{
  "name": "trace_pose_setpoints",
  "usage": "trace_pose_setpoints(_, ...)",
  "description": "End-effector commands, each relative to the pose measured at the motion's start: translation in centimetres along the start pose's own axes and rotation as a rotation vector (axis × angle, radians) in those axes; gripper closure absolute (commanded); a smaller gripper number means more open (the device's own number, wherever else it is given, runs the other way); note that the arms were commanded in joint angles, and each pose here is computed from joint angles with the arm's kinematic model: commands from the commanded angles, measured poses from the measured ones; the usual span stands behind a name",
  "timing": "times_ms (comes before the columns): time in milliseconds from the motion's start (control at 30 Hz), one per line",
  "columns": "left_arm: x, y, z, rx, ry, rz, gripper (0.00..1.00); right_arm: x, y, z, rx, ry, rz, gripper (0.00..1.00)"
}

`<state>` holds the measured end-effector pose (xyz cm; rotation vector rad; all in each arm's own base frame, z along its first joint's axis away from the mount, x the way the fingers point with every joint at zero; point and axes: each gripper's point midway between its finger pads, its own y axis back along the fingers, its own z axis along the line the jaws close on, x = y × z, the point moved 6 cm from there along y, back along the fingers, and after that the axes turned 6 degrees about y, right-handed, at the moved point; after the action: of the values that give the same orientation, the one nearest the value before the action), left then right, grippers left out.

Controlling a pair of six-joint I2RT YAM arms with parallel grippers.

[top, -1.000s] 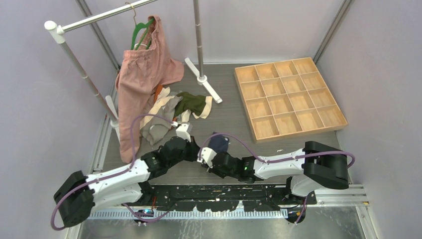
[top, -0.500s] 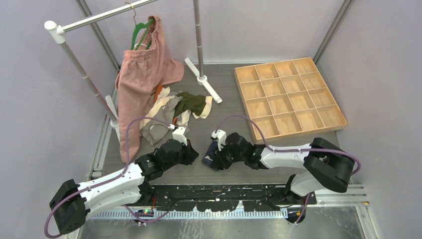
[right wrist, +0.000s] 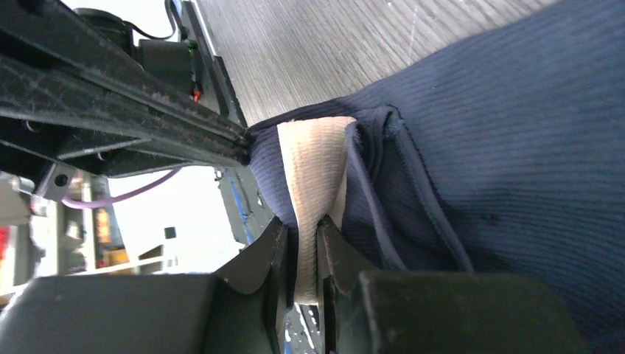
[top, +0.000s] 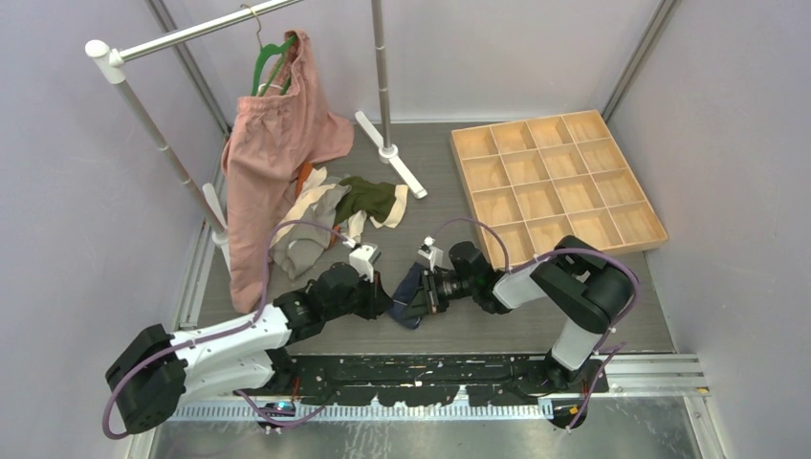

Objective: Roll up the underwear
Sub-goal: Roll the underwear to the center of the board.

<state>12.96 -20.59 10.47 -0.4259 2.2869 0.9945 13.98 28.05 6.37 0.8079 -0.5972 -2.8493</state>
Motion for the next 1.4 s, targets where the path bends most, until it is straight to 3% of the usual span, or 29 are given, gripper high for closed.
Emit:
trace_pose_setpoints(0,-2.0,-0.4,-2.1,0.088,-0.049,-0.033,0.99,-1.3,0.4,0.0,-0.052,-0.090,-0.035,0.99)
trace_pose_setpoints(300,-2.1,-2.3,-2.0,0.069,-0.056,-0.021,0.99,-1.4,1.2,-2.3,0.154,-0.101,0.021,0.99)
trace_pose_setpoints(500,-1.4,-3.6,-1.8,0.071,-0.054,0.017,0.99,-2.0,1.7,-3.0,0.246,-0.094,0.059,0.92)
trace_pose_setpoints(833,-0.7,-4.1,-1.5,0.080,-0.055,0.037,0.99,-2.9,1.8,-3.7,0.338,-0.091,0.088,0.86)
trace_pose_setpoints(1267,-0.5,-3.1,-2.8,0.209,-0.091,0.048,0.99,-3.6,1.4,-4.0,0.377,-0.118,0.120,0.84)
trace_pose_setpoints(1367,-0.4,-3.4,-2.0,0.153,-0.083,0.048,0.99,-3.7,1.4,-4.0,0.378,-0.122,0.123,0.84)
